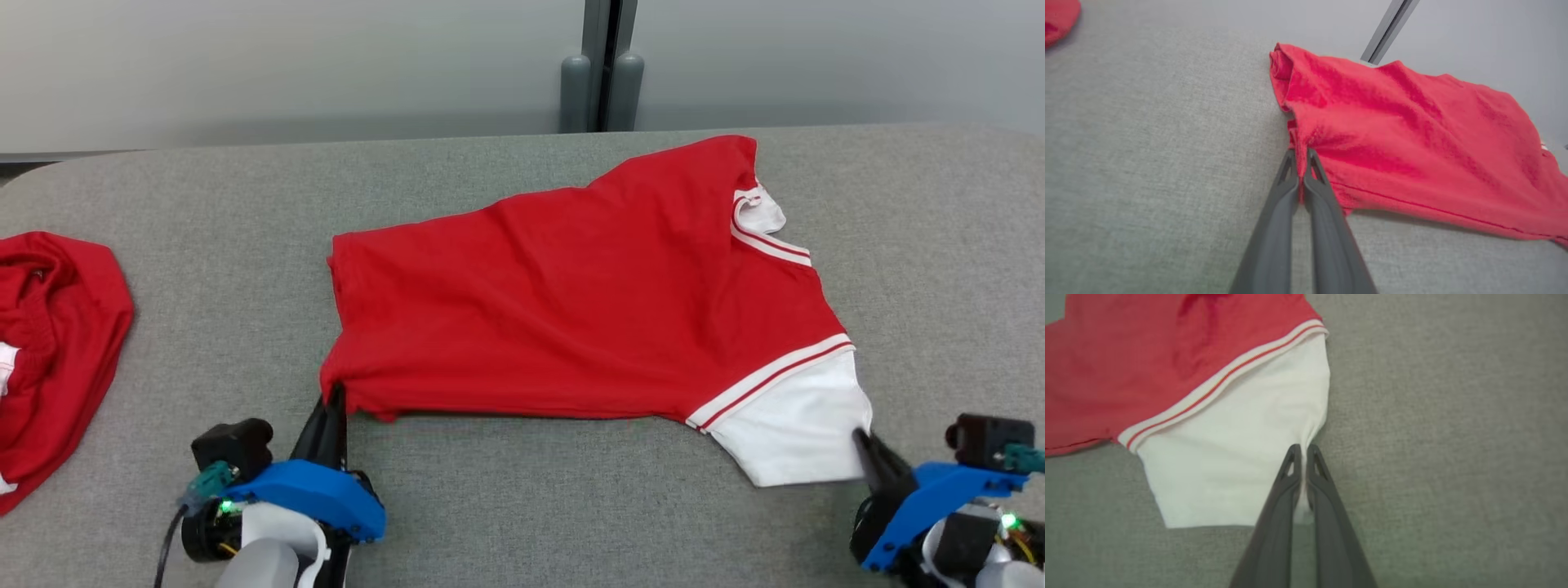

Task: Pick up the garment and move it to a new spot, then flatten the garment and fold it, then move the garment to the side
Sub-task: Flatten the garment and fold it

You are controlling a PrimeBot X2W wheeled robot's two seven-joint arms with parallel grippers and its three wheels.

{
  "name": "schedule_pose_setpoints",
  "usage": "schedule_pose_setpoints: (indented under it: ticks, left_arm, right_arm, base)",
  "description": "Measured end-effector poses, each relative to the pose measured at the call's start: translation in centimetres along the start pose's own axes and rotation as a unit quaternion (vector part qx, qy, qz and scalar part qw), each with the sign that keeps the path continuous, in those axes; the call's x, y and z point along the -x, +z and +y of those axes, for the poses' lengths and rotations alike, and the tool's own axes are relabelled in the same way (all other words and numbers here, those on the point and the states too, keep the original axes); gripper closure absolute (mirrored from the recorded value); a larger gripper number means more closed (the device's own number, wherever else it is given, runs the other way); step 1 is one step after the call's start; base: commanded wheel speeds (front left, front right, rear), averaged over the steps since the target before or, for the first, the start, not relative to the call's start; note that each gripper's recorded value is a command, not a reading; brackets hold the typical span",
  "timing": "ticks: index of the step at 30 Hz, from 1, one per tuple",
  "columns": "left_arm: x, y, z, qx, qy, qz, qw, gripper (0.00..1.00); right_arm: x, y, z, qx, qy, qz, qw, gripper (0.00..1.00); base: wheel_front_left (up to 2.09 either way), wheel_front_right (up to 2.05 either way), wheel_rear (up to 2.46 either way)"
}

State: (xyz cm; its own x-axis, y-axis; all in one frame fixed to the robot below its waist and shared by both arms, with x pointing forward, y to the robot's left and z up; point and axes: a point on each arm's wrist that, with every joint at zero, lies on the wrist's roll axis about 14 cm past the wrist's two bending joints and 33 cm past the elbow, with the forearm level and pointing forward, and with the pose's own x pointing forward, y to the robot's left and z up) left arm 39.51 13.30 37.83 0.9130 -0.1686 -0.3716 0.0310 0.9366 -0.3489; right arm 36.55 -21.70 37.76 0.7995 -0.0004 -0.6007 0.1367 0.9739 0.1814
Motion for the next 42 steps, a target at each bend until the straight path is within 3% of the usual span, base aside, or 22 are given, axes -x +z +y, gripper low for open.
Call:
schedule_pose_setpoints:
  ticks: [5, 11, 22, 24, 27, 31, 35, 39, 42]
  left_arm:
    - [0.5, 7.2, -3.4, 0.058, -0.067, -0.086, 0.992, 1.00]
    - [3.2, 15.7, -7.3, 0.079, -0.177, -0.122, 0.974, 1.00]
    - [6.1, 25.9, -12.8, 0.096, -0.294, -0.121, 0.943, 1.00]
    - [5.8, 27.1, -13.1, 0.092, -0.298, -0.123, 0.942, 1.00]
    - [4.4, 28.5, -12.8, 0.092, -0.287, -0.122, 0.946, 1.00]
    - [0.5, 29.6, -11.1, 0.085, -0.247, -0.119, 0.958, 1.00]
    - [-4.3, 31.1, -8.8, 0.074, -0.203, -0.138, 0.967, 1.00]
    - [-8.7, 32.9, -7.3, 0.088, -0.179, -0.173, 0.964, 1.00]
    - [-10.9, 35.0, -7.2, 0.091, -0.177, -0.217, 0.956, 1.00]
  right_arm:
    - [2.5, 8.5, 1.4, -0.021, 0.030, -0.141, 0.989, 1.00]
    - [7.3, 18.6, 4.6, 0.009, 0.074, -0.280, 0.957, 1.00]
    - [13.5, 30.0, 10.2, 0.074, 0.130, -0.397, 0.906, 1.00]
    - [13.3, 31.5, 10.2, 0.077, 0.130, -0.401, 0.904, 1.00]
    - [11.3, 32.8, 10.5, 0.065, 0.141, -0.379, 0.912, 1.00]
    - [7.2, 34.1, 11.4, 0.065, 0.149, -0.336, 0.928, 1.00]
    - [3.1, 36.5, 12.6, 0.065, 0.151, -0.331, 0.929, 1.00]
    - [0.6, 40.0, 14.0, 0.027, 0.174, -0.369, 0.912, 1.00]
    - [1.1, 43.9, 15.0, 0.015, 0.185, -0.440, 0.879, 1.00]
  base:
    - [0.00, 0.00, 0.00]
    - [0.00, 0.00, 0.00]
    - [0.00, 0.00, 0.00]
    - [0.00, 0.00, 0.00]
    - [0.00, 0.00, 0.00]
    - [0.00, 0.00, 0.00]
    - [0.00, 0.00, 0.00]
    - [0.00, 0.00, 0.00]
    - [0.00, 0.00, 0.00]
